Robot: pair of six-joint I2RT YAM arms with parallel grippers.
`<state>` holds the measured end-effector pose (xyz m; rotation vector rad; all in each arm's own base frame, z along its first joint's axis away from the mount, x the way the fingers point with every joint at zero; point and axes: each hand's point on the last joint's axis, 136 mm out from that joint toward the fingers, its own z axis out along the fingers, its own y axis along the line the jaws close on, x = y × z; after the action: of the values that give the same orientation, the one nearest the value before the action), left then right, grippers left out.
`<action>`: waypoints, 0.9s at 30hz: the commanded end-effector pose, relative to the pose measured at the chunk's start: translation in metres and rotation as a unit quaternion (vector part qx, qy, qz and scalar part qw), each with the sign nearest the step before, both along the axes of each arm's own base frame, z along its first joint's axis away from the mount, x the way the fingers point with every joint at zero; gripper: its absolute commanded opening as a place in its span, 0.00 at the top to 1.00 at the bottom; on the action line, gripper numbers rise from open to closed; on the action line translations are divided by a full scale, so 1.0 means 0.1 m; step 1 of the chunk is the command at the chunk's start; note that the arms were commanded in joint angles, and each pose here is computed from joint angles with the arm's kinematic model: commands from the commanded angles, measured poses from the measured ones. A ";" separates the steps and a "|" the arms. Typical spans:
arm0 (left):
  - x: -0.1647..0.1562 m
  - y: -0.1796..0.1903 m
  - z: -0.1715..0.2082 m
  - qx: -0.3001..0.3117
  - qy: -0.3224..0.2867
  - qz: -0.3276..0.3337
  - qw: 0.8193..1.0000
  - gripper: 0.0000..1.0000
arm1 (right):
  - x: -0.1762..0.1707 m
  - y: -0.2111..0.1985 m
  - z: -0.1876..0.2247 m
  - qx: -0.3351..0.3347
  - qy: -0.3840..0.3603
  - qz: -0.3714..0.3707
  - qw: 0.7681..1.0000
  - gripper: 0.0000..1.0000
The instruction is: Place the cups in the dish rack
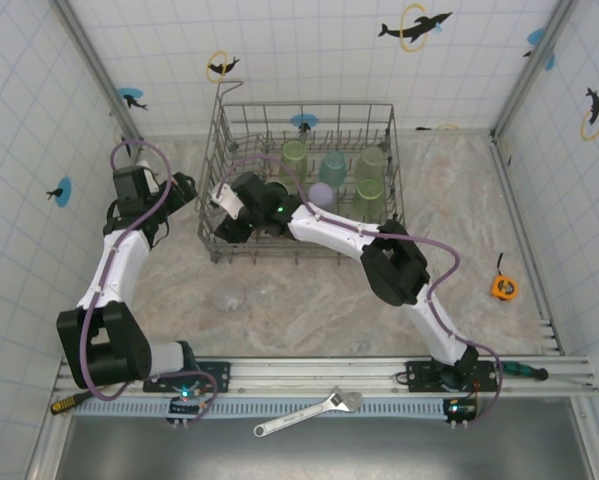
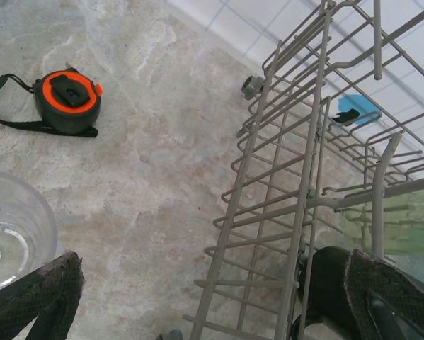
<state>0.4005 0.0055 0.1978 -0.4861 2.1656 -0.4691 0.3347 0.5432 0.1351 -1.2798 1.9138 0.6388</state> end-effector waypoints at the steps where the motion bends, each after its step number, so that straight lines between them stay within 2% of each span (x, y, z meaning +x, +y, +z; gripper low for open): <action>1: -0.03 -0.08 -0.15 -0.010 0.023 -0.016 1.000 0.02 | -0.17 0.11 0.08 0.011 0.023 0.018 1.000 0.09; 3: -0.03 -0.08 -0.17 -0.011 0.025 -0.016 1.000 0.03 | -0.17 0.12 0.11 0.018 0.026 0.016 0.999 0.06; 4: -0.03 -0.08 -0.17 -0.011 0.025 -0.016 1.000 0.03 | -0.18 0.13 0.30 0.034 0.020 0.017 0.999 0.01; 5: -0.03 -0.08 -0.17 -0.011 0.025 -0.016 0.999 0.02 | -0.18 0.13 0.37 0.041 0.020 0.015 0.999 0.00; 12: -0.02 -0.08 -0.19 -0.013 0.029 -0.015 0.999 0.02 | -0.14 0.15 0.71 0.079 0.015 -0.002 0.997 0.00; 27: -0.03 -0.08 -0.19 -0.015 0.029 -0.016 0.999 0.02 | -0.26 0.12 1.23 0.136 -0.006 0.016 0.991 0.00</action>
<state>0.4020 0.0040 0.1876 -0.4953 2.1929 -0.4825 0.3222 0.5478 0.1652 -1.2084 1.9349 0.7459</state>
